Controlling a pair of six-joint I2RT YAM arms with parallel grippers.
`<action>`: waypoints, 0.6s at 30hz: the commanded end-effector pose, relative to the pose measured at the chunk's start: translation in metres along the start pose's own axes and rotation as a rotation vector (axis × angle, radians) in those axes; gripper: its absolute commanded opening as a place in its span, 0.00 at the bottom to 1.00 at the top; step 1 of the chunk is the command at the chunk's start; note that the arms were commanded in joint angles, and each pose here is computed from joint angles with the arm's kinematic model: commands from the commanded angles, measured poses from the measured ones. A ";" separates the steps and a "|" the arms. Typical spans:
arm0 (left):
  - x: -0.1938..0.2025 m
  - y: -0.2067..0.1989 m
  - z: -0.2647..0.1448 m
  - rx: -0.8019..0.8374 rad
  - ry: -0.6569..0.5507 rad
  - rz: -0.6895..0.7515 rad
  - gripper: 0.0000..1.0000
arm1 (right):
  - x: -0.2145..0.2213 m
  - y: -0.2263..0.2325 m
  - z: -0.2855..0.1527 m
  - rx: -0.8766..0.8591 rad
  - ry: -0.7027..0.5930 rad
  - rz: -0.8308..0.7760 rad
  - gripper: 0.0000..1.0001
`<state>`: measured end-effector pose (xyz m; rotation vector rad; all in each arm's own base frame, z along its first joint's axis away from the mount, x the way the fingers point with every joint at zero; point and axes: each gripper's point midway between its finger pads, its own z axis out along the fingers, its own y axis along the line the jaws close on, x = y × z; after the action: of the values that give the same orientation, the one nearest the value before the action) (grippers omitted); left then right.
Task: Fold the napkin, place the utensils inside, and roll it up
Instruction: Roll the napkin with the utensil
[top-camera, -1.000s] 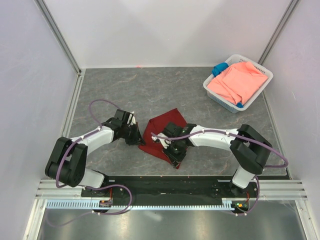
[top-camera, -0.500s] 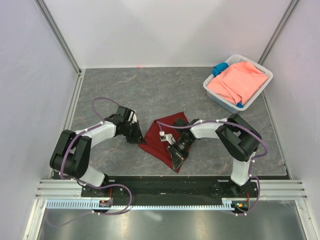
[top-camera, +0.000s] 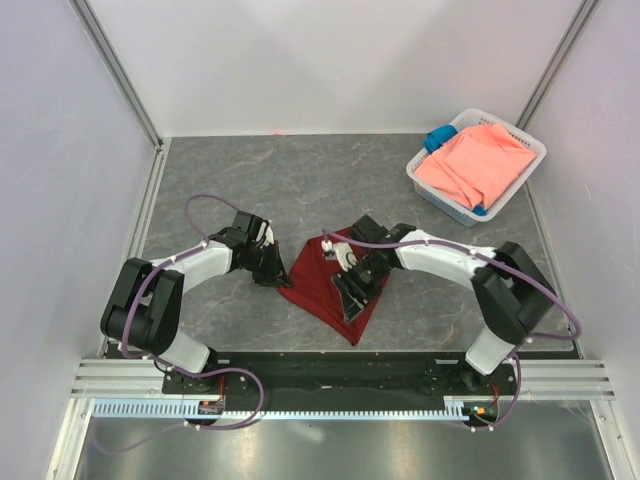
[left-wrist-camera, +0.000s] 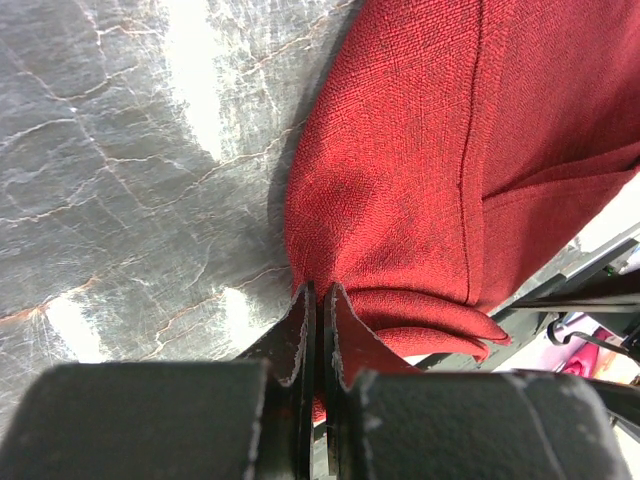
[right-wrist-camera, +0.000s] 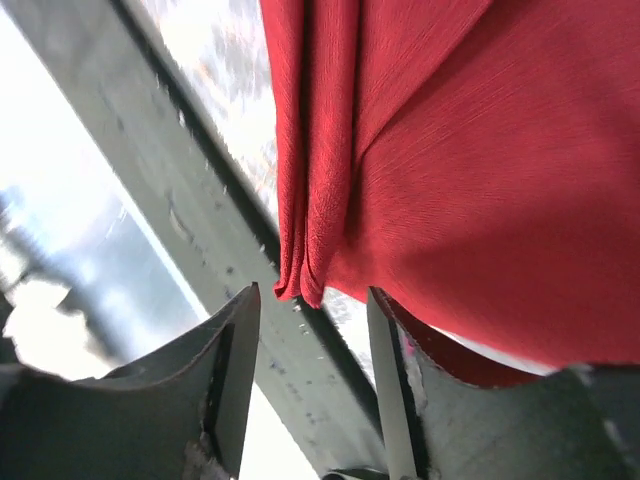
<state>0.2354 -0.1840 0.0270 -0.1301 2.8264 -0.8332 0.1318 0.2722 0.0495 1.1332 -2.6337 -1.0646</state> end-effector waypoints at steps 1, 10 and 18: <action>0.002 0.024 0.006 -0.087 0.004 0.042 0.02 | -0.042 0.005 -0.053 0.252 -0.177 -0.053 0.56; 0.002 0.021 0.004 -0.078 -0.003 0.042 0.02 | -0.085 0.066 -0.030 0.556 -0.455 -0.343 0.57; 0.004 0.021 0.005 -0.073 0.008 0.037 0.02 | -0.091 0.053 0.017 0.729 -0.371 -0.482 0.55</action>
<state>0.2352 -0.1849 0.0273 -0.1251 2.8255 -0.8455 0.1379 0.3596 0.0862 1.8691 -3.1494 -0.5222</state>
